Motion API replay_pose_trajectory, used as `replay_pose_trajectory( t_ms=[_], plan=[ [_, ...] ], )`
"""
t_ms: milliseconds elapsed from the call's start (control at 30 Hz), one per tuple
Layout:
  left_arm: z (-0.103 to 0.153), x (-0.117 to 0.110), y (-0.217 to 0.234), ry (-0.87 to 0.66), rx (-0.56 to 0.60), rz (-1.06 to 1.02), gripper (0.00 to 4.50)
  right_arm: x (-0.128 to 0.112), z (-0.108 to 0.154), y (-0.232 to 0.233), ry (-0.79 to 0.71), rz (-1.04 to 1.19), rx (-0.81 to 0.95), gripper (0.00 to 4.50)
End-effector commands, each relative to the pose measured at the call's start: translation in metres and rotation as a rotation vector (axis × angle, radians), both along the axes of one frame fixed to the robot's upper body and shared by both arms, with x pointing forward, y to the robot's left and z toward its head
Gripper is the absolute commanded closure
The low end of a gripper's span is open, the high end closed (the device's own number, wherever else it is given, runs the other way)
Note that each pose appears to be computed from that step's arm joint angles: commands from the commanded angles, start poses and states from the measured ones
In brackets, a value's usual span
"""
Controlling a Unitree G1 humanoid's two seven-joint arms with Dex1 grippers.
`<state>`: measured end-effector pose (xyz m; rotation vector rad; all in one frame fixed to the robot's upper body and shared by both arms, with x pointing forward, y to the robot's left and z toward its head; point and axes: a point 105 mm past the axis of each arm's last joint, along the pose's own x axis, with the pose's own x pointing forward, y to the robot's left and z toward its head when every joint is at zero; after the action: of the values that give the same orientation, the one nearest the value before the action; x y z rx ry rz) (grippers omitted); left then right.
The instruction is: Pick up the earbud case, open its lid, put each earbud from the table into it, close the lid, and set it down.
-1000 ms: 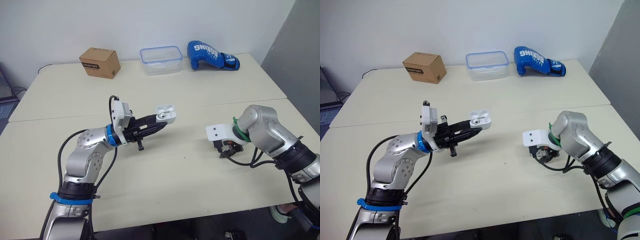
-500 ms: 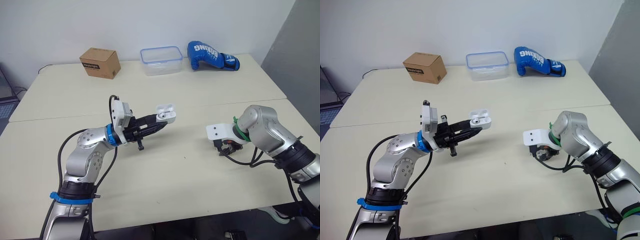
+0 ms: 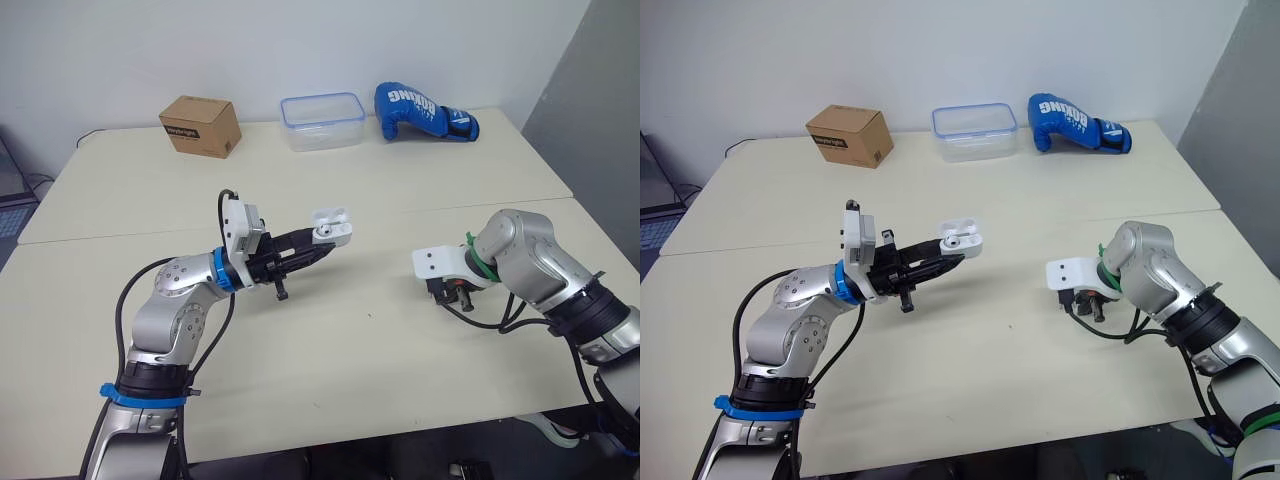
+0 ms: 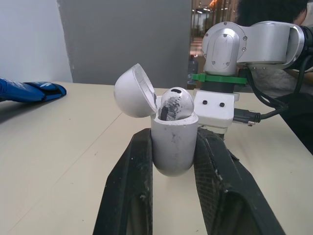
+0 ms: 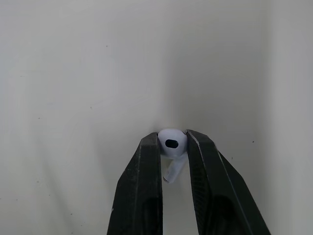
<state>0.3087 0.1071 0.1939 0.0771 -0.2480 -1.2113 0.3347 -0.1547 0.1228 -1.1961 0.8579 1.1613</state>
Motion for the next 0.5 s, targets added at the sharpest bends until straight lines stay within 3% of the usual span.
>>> replay_pose_trajectory(
  t_ms=[33, 167, 267, 433, 500],
  plan=[
    [0.009, -0.001, -0.001, -0.047, -0.014, 0.007, 3.7, 0.006, 0.016, -0.001, -0.067, -0.055, 0.057, 4.13],
    [0.008, 0.001, 0.001, -0.049, -0.03, 0.034, 3.7, 0.012, 0.037, 0.009, -0.137, -0.157, 0.269, 4.13],
    [0.008, 0.005, 0.002, -0.054, -0.049, 0.059, 3.7, 0.011, 0.055, 0.016, -0.148, -0.352, 0.579, 4.13],
    [0.006, 0.009, 0.003, -0.062, -0.058, 0.077, 3.7, 0.008, 0.077, 0.021, -0.195, -0.6, 0.931, 4.13],
    [0.006, 0.011, 0.003, -0.064, -0.063, 0.081, 3.7, 0.004, 0.09, 0.03, -0.258, -0.6, 1.069, 4.13]
  ],
)
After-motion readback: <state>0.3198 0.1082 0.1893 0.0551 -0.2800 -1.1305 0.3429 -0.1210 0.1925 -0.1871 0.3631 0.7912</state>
